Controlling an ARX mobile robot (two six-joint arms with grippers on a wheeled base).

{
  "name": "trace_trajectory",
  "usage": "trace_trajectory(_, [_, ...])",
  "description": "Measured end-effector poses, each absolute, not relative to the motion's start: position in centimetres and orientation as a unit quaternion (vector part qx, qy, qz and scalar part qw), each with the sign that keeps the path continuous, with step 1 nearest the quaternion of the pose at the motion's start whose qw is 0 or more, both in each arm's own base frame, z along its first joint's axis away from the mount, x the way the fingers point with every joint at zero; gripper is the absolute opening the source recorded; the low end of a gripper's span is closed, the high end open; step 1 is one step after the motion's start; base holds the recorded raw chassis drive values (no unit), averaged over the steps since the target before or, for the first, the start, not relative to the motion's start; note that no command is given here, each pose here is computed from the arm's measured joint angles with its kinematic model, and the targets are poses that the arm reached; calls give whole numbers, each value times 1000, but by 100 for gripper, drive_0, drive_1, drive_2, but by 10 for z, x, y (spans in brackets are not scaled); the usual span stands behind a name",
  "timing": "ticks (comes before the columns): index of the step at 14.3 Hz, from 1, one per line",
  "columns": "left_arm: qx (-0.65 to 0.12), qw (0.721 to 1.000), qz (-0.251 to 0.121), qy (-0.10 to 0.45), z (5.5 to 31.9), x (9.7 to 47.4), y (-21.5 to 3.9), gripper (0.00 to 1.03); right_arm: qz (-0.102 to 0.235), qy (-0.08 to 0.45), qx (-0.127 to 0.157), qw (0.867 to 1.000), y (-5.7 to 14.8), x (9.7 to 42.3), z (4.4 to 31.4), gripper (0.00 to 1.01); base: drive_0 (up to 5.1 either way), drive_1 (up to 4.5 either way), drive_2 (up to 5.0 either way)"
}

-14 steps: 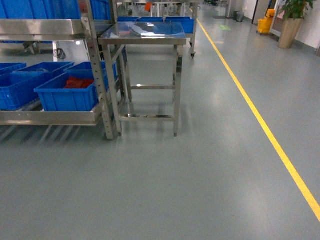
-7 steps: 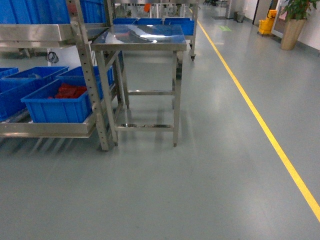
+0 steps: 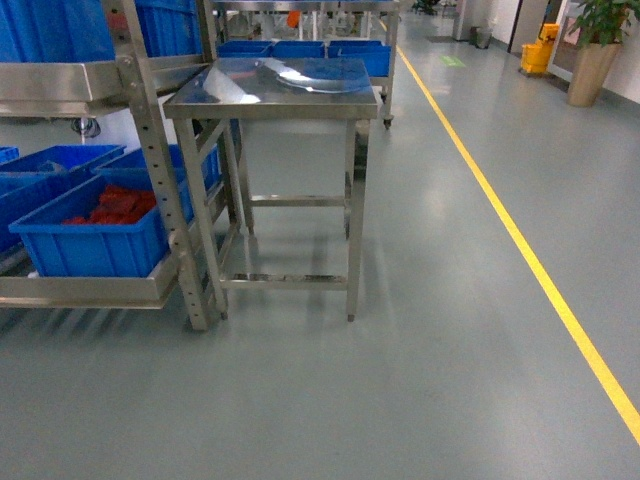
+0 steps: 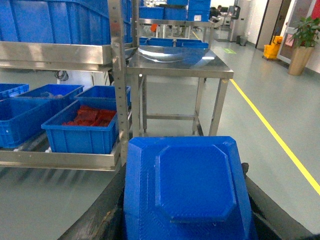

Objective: Sort blue parts and orange caps into right shelf containers

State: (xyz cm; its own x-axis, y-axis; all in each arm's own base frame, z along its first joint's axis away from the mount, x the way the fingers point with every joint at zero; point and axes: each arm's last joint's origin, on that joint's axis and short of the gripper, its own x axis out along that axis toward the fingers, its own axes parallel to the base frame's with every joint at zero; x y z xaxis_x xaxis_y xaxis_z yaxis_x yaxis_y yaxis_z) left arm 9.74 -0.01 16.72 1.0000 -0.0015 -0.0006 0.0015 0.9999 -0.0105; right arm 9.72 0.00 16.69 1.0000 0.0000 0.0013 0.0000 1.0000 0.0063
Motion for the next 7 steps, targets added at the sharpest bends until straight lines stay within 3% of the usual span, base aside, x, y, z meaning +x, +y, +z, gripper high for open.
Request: trace_trajectory(7, [-5,1000,0,1,167,97,0,44,0,-1,3,1000,0,97,167,43,-6,414,-425])
